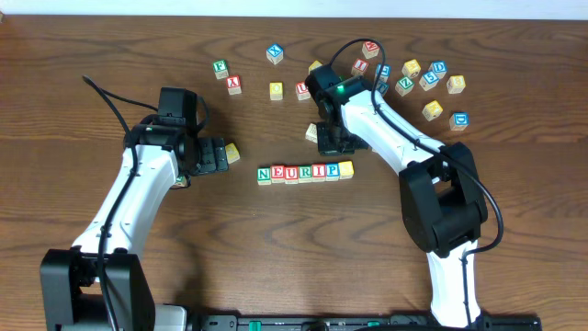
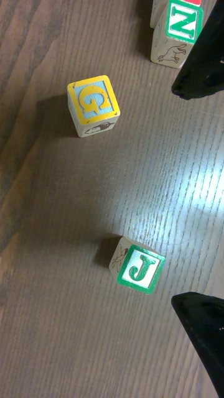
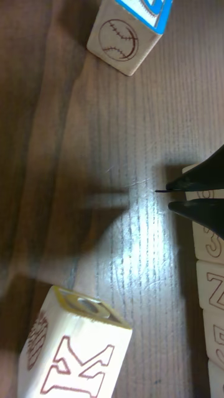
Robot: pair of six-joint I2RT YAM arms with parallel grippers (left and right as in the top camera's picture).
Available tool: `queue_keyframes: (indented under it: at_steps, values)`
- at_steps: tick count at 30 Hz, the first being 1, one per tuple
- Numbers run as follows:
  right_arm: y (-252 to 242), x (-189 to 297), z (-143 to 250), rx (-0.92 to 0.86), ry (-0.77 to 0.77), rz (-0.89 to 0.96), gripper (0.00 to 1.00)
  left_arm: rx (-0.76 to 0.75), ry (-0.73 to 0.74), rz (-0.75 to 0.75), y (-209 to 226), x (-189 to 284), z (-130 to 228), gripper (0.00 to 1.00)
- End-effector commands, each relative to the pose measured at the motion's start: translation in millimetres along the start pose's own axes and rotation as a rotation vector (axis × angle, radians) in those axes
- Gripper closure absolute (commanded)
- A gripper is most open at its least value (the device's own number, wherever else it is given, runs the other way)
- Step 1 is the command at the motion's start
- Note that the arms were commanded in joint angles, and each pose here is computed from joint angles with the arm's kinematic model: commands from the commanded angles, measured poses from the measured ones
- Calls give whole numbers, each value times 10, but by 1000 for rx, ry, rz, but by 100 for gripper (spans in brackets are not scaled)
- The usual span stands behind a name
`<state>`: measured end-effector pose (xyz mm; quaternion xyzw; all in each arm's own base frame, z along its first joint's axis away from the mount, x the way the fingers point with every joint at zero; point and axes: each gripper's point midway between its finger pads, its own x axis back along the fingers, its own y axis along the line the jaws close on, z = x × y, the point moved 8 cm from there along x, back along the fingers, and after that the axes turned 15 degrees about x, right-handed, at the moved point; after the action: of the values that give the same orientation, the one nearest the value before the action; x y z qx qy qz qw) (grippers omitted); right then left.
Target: Spell out NEURIPS
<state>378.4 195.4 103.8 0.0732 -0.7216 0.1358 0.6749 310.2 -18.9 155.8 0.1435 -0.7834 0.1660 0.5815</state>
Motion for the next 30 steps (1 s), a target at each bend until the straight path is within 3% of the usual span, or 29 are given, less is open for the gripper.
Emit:
queue_keyframes:
  at_steps: [1, 30]
  values:
    - [-32, -6, 9, 5, 13, 20, 99, 6, -20, 13, -16, 74, -47, 2]
    - [-48, 0, 120, -8, 79, 32, 99, 6, -20, 13, -16, 74, -47, 2]
